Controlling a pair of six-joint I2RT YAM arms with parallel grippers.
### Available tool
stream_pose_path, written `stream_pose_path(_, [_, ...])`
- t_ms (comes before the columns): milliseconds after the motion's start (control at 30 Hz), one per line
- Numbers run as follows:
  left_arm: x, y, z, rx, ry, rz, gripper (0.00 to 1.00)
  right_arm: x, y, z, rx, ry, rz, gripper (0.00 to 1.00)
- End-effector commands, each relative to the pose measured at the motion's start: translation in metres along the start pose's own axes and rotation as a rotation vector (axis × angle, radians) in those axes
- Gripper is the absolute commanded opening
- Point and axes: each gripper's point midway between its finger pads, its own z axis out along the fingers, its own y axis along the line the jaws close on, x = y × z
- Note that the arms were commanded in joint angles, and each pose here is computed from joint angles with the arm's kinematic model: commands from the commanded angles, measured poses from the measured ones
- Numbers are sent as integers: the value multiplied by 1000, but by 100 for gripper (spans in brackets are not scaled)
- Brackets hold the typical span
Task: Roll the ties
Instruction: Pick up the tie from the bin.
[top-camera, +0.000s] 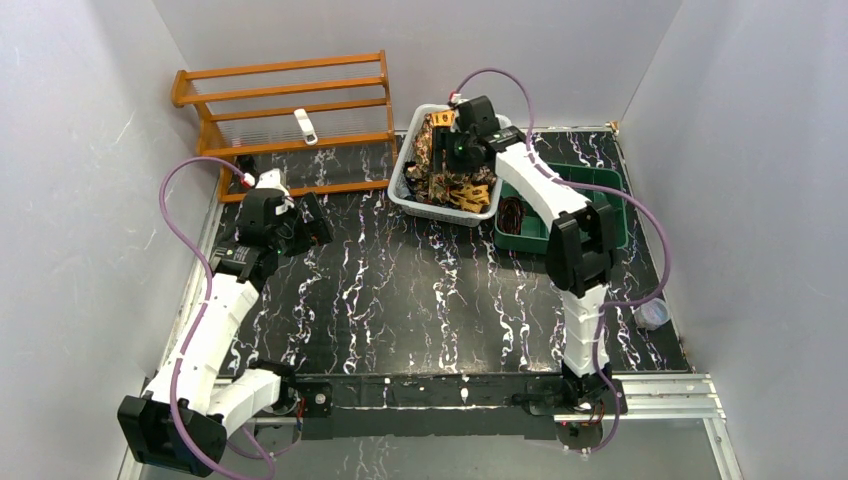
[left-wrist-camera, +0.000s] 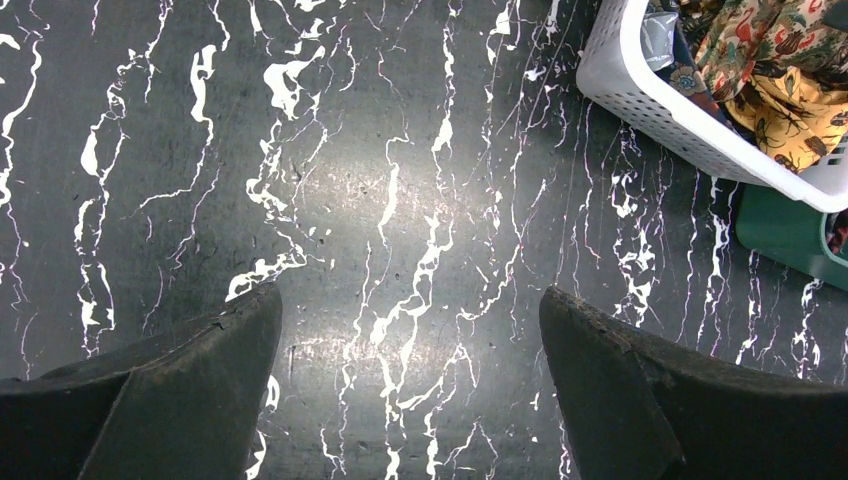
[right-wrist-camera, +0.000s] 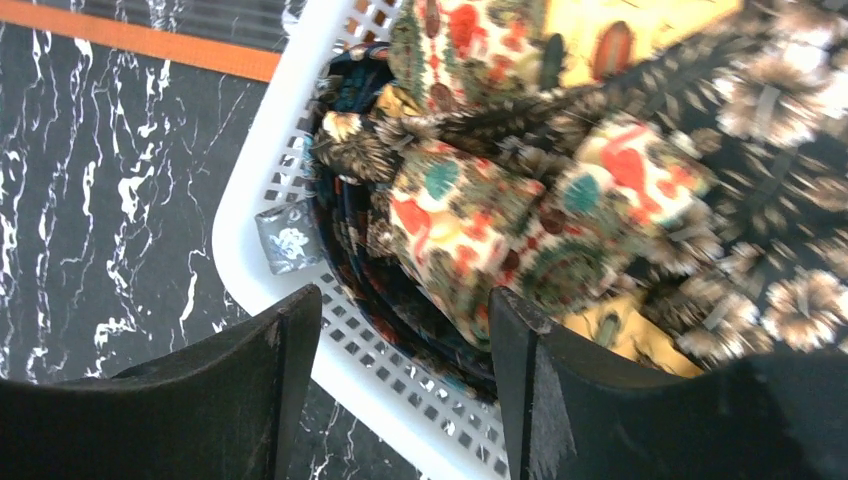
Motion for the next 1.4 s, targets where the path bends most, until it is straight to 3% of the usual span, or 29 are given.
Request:
stream_pose_path(0, [0,3,-6,-6,-3,10,98,-10,9,23,-23,-17,-95,68])
stream_pose_path(233, [0,7,-9,-25,-9,21,98,-4,-17,47,88,26,-176,54])
stream_pose_path(333, [0,8,-9,-30,-9,18,98,-15,-25,41,144,-3,-197,38])
stream_pose_path(400, [0,8,-10,-31,-9,18,98,-24,-15,29,113,-32,-200,23])
stream_pose_path(567, [0,9,-9,-35,-7,18,98,-55,9,-14,59,-131,-207,4])
stream_pose_path(800, [1,8,-7,-30,-2,10,98,-85,42,-85,-32,-255,-214,1])
stream_pose_path(1067, [0,6,-5,-26,-5,3,98,-56,96,-149,-315,-247,-162,1])
stream_pose_path(1200, [-2,4,-3,-20,-5,-3,98,-62,92,-169,-282,-322,-168,3])
stream_pose_path(1367, [-1,2,-1,-11,0,-10,98,-81,107,-183,-319,-325,-198,2])
